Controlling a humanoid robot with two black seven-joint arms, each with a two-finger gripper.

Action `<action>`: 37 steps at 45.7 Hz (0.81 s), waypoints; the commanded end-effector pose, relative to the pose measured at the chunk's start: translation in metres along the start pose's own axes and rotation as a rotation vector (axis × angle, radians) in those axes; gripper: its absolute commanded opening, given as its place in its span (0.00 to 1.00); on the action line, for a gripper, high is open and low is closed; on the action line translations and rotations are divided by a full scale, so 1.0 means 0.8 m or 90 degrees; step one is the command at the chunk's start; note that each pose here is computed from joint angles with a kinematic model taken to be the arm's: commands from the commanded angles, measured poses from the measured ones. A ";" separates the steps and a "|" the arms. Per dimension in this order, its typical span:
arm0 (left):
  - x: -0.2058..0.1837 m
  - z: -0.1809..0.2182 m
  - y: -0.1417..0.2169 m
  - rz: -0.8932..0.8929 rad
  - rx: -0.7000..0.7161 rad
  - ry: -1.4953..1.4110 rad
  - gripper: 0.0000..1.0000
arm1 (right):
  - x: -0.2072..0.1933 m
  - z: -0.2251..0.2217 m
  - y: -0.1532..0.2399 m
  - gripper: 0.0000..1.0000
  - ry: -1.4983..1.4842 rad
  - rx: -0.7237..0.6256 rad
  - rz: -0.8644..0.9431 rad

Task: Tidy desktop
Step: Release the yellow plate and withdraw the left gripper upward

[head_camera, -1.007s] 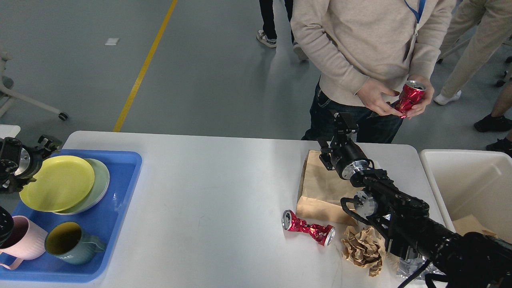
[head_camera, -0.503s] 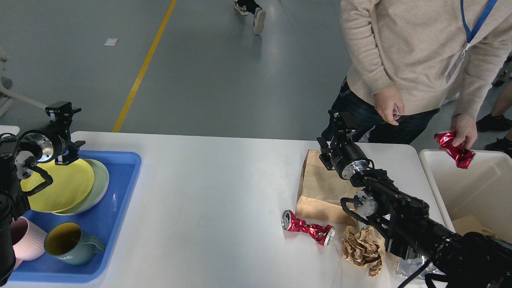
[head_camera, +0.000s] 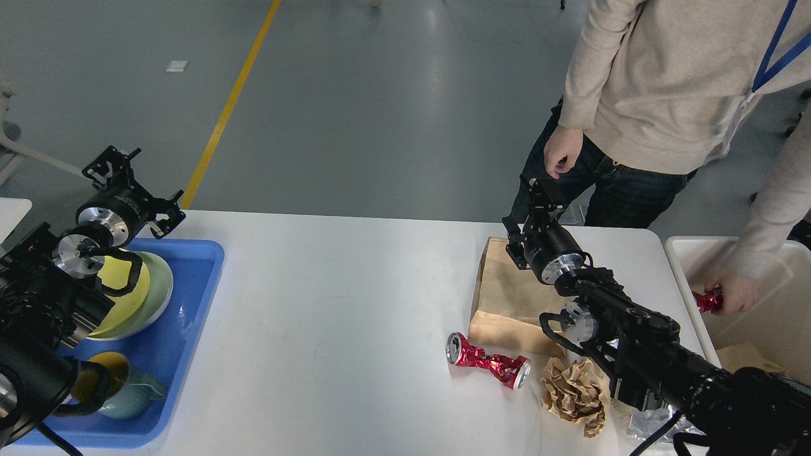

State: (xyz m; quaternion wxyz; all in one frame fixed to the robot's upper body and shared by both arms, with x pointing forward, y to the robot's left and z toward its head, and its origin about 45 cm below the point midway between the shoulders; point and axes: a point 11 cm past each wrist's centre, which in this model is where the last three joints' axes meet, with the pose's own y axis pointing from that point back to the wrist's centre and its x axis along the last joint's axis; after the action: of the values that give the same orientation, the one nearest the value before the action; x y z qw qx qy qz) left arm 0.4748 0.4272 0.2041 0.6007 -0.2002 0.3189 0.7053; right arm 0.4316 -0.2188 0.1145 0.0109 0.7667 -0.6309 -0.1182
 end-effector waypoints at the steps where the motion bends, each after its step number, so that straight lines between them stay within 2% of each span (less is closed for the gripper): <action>1: -0.026 0.004 -0.009 -0.023 -0.024 0.057 0.96 | -0.001 0.000 0.000 1.00 0.000 0.000 0.000; 17: -0.055 -0.008 -0.019 -0.043 -0.010 0.049 0.96 | 0.000 0.000 0.000 1.00 0.000 0.000 -0.001; 37: -0.064 -0.026 -0.021 -0.049 -0.006 0.050 0.96 | 0.001 0.001 0.001 1.00 0.000 -0.001 0.001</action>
State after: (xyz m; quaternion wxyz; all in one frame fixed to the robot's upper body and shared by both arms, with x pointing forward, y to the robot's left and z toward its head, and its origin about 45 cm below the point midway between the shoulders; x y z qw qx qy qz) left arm 0.4999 0.3791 0.2220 0.6151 -0.2378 0.3351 0.6729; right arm 0.4313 -0.2186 0.1141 0.0109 0.7668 -0.6307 -0.1188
